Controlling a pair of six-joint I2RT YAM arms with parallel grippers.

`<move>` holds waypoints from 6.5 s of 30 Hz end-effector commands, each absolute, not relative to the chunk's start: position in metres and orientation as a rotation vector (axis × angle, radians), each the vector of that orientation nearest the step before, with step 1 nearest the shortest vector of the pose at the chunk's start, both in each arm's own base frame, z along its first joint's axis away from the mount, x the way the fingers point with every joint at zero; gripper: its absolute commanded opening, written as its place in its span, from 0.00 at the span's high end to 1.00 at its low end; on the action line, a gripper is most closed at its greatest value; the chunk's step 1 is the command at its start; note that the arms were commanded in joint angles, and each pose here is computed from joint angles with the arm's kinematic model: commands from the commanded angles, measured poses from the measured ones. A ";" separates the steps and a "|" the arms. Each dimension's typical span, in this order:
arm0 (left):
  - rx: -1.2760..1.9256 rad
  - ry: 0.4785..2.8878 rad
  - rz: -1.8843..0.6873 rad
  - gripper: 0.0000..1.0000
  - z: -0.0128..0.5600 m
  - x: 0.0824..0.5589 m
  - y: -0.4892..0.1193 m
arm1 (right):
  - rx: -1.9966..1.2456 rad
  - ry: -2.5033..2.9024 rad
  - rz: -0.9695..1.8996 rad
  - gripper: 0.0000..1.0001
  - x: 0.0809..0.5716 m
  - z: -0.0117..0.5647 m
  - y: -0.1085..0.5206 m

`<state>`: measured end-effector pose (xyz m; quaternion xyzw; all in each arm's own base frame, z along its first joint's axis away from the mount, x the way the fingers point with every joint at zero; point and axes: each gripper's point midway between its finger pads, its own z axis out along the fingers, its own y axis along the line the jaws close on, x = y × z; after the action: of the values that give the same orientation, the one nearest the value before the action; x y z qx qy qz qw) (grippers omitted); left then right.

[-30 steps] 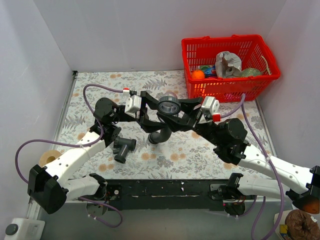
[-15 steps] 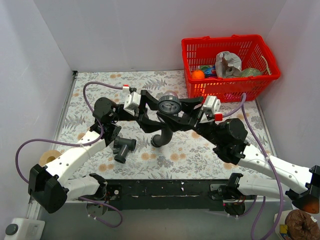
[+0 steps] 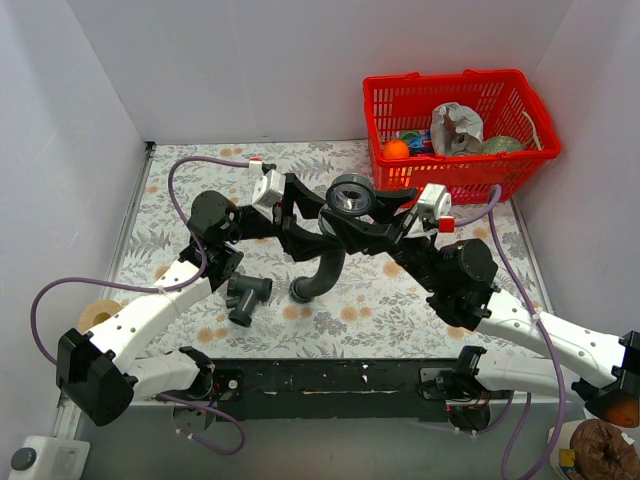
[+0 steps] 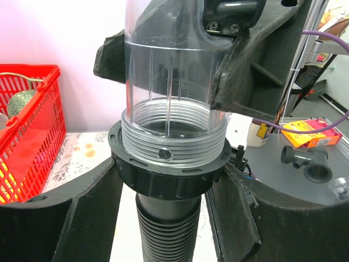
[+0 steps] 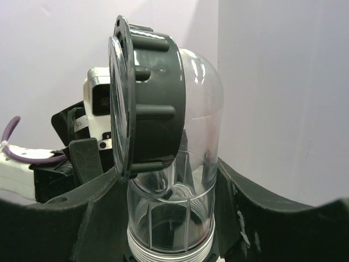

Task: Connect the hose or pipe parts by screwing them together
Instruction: Install the adaptor on the pipeline, then place the adaptor at the center of the board, then pick up the adaptor from the center of the board, then install the adaptor on the pipeline.

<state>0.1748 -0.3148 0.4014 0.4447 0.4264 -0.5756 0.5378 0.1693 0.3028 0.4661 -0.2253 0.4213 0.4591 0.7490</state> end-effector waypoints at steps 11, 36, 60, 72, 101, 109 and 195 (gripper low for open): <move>0.861 0.876 -1.200 1.00 0.472 0.195 -0.299 | -0.405 1.093 0.854 0.99 0.197 0.448 0.302; 0.894 0.867 -1.354 1.00 0.471 0.160 -0.290 | -0.253 0.962 0.950 0.99 0.186 0.499 0.270; 0.823 0.836 -1.161 1.00 0.490 0.186 -0.278 | 0.149 2.529 0.524 0.99 0.247 0.097 0.194; 0.845 0.812 -1.168 1.00 0.497 0.182 -0.278 | 0.075 2.855 0.371 0.74 0.213 0.011 0.184; 0.902 0.786 -1.171 1.00 0.492 0.167 -0.273 | -0.260 2.962 0.271 0.27 0.253 0.030 0.206; 0.916 0.774 -1.167 1.00 0.489 0.164 -0.272 | -0.289 2.993 0.293 0.48 0.251 0.023 0.210; 0.984 0.859 -1.507 1.00 0.485 0.134 -0.290 | -0.758 0.775 1.386 0.99 0.156 0.528 0.327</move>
<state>0.1508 -0.3035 0.4518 0.4034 0.4179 -0.6466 0.4945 0.1553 0.3203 0.5314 -0.3258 0.3309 0.6038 0.6479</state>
